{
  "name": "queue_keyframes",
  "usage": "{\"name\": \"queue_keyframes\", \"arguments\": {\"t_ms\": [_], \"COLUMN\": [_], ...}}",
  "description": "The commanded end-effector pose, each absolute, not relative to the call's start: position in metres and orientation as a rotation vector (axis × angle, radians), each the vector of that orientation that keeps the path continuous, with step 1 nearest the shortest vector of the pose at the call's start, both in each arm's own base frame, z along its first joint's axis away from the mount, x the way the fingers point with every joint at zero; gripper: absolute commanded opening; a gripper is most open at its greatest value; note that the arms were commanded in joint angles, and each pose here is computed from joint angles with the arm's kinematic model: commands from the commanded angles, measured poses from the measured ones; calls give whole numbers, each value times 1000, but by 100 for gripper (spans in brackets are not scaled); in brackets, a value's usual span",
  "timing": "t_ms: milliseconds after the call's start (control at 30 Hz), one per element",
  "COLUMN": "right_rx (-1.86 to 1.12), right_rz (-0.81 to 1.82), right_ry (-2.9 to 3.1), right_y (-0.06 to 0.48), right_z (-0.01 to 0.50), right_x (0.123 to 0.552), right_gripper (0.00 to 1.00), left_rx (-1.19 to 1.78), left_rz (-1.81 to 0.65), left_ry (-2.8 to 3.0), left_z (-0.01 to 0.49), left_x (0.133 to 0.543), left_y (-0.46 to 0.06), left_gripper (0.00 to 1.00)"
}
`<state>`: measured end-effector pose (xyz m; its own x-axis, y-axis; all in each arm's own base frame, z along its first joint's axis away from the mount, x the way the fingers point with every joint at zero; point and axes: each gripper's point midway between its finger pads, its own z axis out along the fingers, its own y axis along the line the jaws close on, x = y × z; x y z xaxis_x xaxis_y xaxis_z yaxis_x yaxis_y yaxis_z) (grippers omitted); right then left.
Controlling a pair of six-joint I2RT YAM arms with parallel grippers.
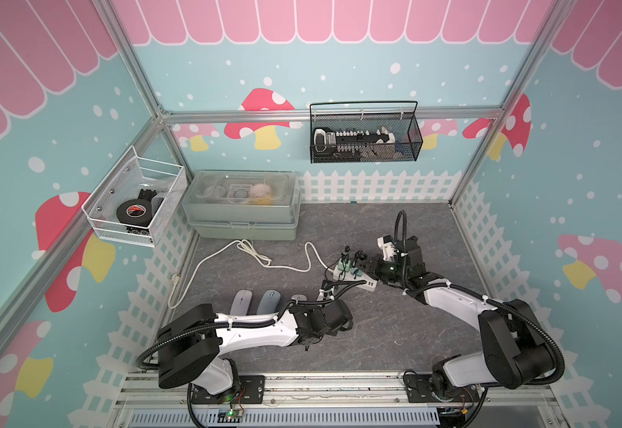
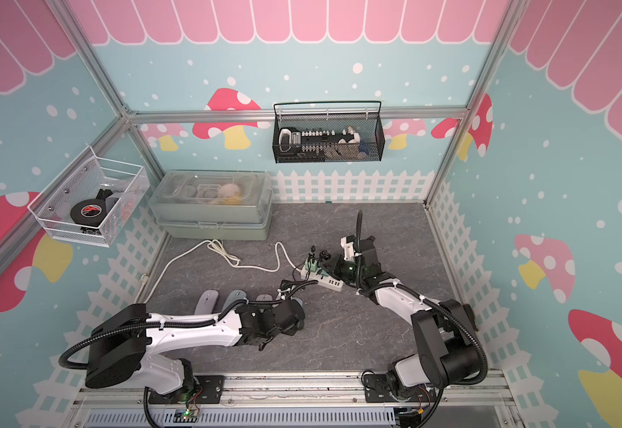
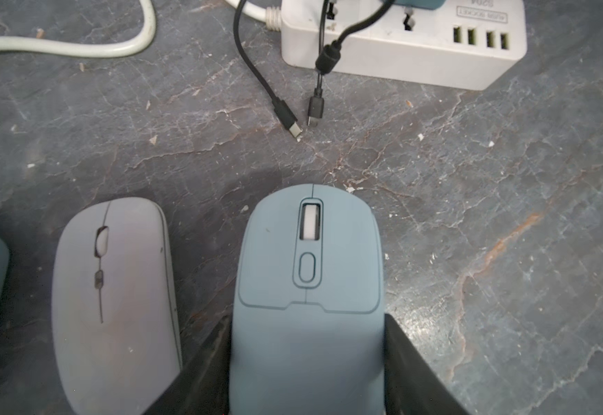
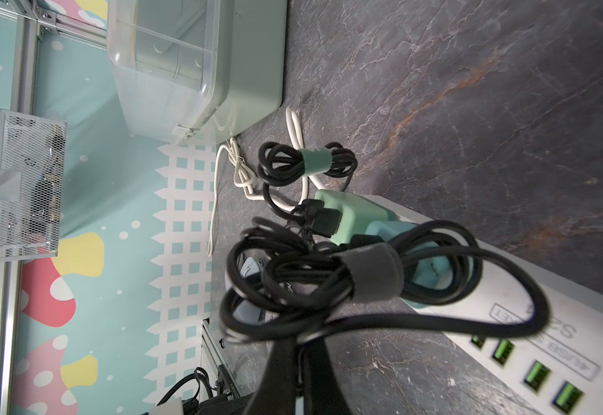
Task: Unplug the wireless mouse
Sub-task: Place the mouse at the center of the board.
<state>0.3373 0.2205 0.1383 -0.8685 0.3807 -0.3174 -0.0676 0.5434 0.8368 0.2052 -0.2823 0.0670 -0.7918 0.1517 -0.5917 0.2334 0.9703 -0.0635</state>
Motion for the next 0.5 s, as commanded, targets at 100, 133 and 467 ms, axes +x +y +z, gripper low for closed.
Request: {"name": "queue_keyframes", "arguments": {"t_ms": [100,133,467], "right_rx": [207,205,212], "right_rz": [1315,1317,1336], "right_ry": [2284,2284,2293], "right_y": [224,225,227], "right_z": [145,145,140], "right_x": [335,335,335], "right_gripper": [0,0,0], "left_rx": [63,59,116], "left_rz": [-74,-75,-85], "left_ry": [2497,2500,2532], "left_z": [69,69,60], "left_x": [209,209,209], "left_y": [-264,-264,-280], "left_gripper": [45,45,46]}}
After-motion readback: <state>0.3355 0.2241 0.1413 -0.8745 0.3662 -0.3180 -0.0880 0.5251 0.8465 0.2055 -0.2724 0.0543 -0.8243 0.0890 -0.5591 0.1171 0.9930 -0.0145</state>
